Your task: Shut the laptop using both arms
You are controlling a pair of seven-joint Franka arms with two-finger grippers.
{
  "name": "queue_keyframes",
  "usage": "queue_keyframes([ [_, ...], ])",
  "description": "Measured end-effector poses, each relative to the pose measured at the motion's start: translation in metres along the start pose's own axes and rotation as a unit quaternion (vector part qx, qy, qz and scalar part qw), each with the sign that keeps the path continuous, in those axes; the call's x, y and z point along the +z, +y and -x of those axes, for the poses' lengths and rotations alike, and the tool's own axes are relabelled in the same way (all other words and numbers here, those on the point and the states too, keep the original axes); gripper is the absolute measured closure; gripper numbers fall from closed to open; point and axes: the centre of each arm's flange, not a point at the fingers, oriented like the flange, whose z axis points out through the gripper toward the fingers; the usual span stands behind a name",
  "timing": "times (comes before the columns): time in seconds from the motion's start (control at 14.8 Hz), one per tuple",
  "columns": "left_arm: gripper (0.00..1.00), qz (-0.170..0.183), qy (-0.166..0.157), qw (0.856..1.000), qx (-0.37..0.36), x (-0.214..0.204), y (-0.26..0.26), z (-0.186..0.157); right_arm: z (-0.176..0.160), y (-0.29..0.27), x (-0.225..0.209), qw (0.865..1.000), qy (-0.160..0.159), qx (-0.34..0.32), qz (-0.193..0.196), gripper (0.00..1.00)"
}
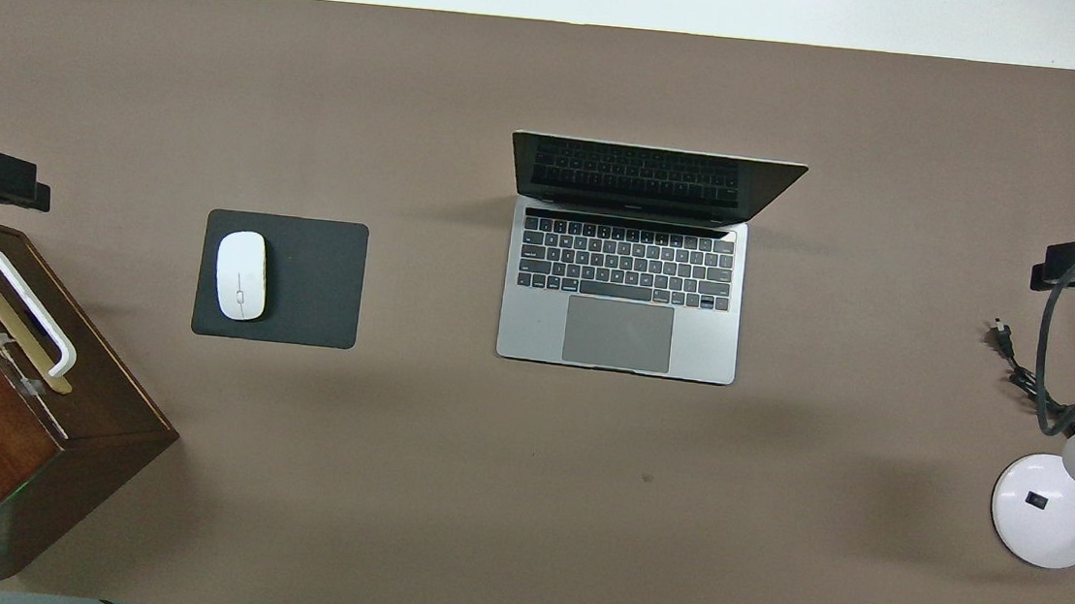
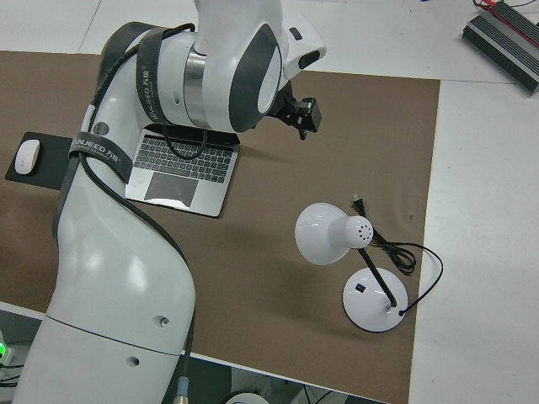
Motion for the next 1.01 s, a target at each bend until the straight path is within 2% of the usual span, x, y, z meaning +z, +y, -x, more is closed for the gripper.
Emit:
queue_keyframes([
  [0.61,0.0,0.0,-0.002,1.0,0.0,0.002,0.0,0.0,0.0,-0.007,0.0,1.0,0.003,-0.006,-0.001,0.0],
  [0.88,0.0,0.0,-0.002,1.0,0.0,0.002,0.0,0.0,-0.01,0.0,-0.006,0.999,0.033,0.007,-0.025,0.0],
  [1.01,0.0,0.0,-0.002,1.0,0.001,0.002,0.001,0.0,-0.021,0.004,-0.011,0.999,0.042,0.011,-0.025,0.0],
])
